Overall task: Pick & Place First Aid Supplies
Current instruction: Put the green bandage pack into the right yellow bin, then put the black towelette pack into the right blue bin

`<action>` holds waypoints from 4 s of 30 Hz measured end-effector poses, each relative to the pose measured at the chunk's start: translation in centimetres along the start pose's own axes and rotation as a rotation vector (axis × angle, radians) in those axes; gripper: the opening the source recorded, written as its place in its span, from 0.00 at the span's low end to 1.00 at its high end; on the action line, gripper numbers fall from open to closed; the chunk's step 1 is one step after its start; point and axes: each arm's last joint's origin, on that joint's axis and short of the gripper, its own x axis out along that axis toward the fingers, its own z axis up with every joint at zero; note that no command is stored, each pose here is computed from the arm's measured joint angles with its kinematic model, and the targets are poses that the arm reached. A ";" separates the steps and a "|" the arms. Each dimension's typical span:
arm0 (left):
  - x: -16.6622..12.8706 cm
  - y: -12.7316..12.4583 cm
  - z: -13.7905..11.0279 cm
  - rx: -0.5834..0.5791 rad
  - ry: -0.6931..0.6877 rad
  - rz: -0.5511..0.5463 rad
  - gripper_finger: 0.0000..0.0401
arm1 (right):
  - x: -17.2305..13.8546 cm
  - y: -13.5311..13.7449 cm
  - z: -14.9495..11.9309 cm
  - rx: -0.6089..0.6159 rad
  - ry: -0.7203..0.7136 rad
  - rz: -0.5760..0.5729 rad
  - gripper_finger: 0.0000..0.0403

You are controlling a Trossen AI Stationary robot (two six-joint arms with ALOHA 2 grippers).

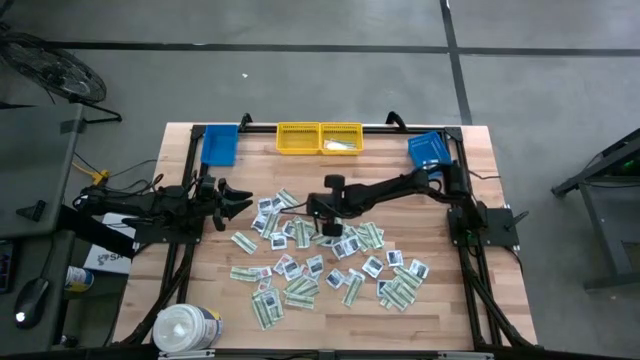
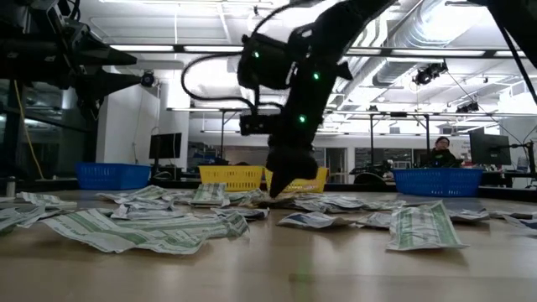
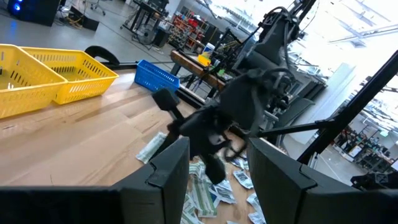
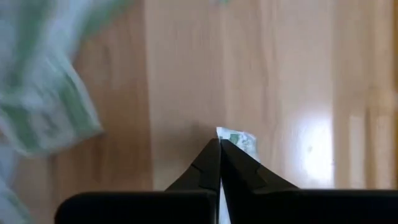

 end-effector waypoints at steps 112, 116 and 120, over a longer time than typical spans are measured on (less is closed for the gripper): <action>0.0 0.0 0.0 -0.001 0.000 -0.001 0.40 | -7.2 -20.2 -4.2 0.187 0.002 -0.117 0.28; 0.0 0.0 0.0 0.000 0.000 0.000 0.40 | -8.4 -18.2 -5.7 0.214 0.030 -0.018 0.28; 0.0 0.0 0.0 0.000 0.000 -0.001 0.40 | -8.6 -15.3 -7.5 0.207 0.055 0.021 0.28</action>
